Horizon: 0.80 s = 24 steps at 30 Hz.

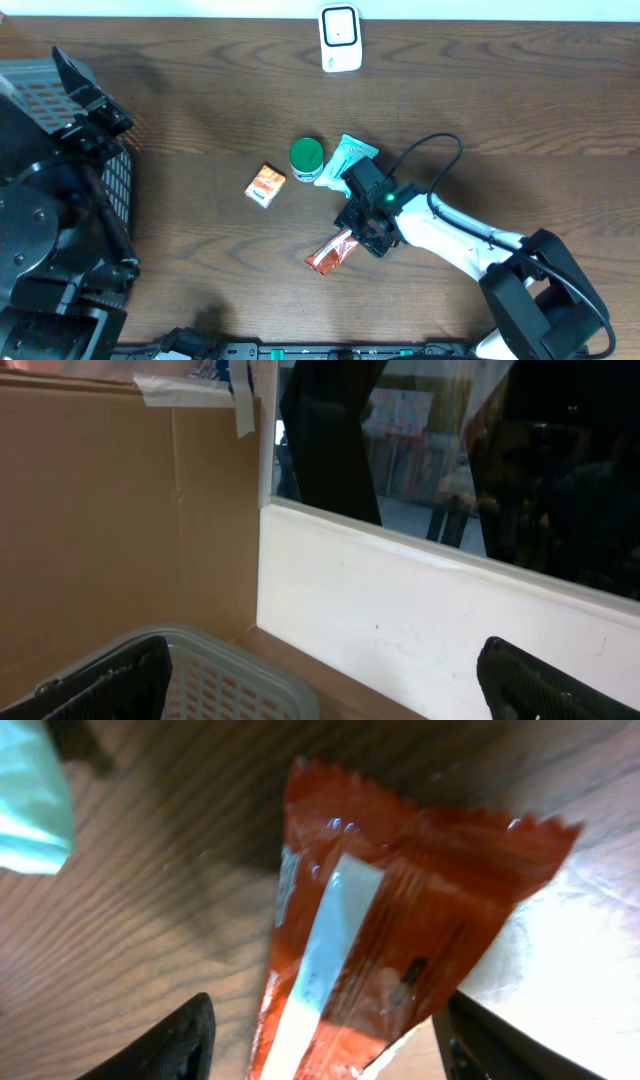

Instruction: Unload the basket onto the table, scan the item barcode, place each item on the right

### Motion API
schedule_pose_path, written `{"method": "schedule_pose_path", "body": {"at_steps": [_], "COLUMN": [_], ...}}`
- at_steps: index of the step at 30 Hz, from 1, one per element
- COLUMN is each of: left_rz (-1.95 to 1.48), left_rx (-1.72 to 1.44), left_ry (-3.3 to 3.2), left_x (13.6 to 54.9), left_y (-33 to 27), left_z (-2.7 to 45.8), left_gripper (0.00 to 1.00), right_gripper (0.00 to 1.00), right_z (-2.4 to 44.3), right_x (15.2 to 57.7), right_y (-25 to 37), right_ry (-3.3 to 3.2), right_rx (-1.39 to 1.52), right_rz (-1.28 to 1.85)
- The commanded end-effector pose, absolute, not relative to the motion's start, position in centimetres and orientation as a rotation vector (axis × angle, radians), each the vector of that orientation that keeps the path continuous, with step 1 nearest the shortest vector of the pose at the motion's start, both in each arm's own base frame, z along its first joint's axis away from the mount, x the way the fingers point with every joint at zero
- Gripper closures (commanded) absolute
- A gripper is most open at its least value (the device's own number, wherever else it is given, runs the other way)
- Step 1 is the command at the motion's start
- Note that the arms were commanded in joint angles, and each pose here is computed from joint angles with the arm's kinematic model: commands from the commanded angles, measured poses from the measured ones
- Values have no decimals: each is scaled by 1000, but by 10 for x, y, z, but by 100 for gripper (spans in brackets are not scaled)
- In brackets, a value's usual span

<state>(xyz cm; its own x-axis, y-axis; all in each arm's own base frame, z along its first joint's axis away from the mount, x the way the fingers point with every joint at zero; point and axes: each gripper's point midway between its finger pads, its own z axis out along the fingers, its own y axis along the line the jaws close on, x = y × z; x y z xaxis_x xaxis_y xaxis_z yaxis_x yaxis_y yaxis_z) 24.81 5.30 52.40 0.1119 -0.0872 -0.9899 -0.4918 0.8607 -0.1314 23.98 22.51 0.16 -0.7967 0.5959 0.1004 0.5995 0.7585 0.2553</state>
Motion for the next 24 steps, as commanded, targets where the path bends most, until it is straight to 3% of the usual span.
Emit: {"method": "schedule_pose_path", "body": {"at_steps": [1,3,5,6,7,12,19,24], "left_rz": [313,316,320,323,325,331,336,342], "left_rx": [-507,-504,-502,-500,-498,-494,-491,-487], "left_ry": [1446,1452,1458,1463,1466,1477,1484,1495], "left_x": [253,256,258,260,262,267,270,275], "left_y": [53,52,51,50,50,48,47,46], "left_z": [523,521,520,518,518,515,513,510], "left_gripper": [2,2,2,2,2,2,2,2], "right_gripper": [40,50,69,86,96,99,99,99], "right_z": [-36,-39,-40,-40,-39,-31,34,71], "right_x": [213,209,211,215,216,217,186,190], "right_y": [202,201,200,198,198,193,142,142], "right_ry": [-2914,-2916,-2935,-2969,-2983,-2977,-2794,-2842], "right_rx": [-1070,-1061,-1052,-1029,-1014,-978,-963,-645], "right_rz": [-248,-243,-240,-233,-231,-171,315,340]}}
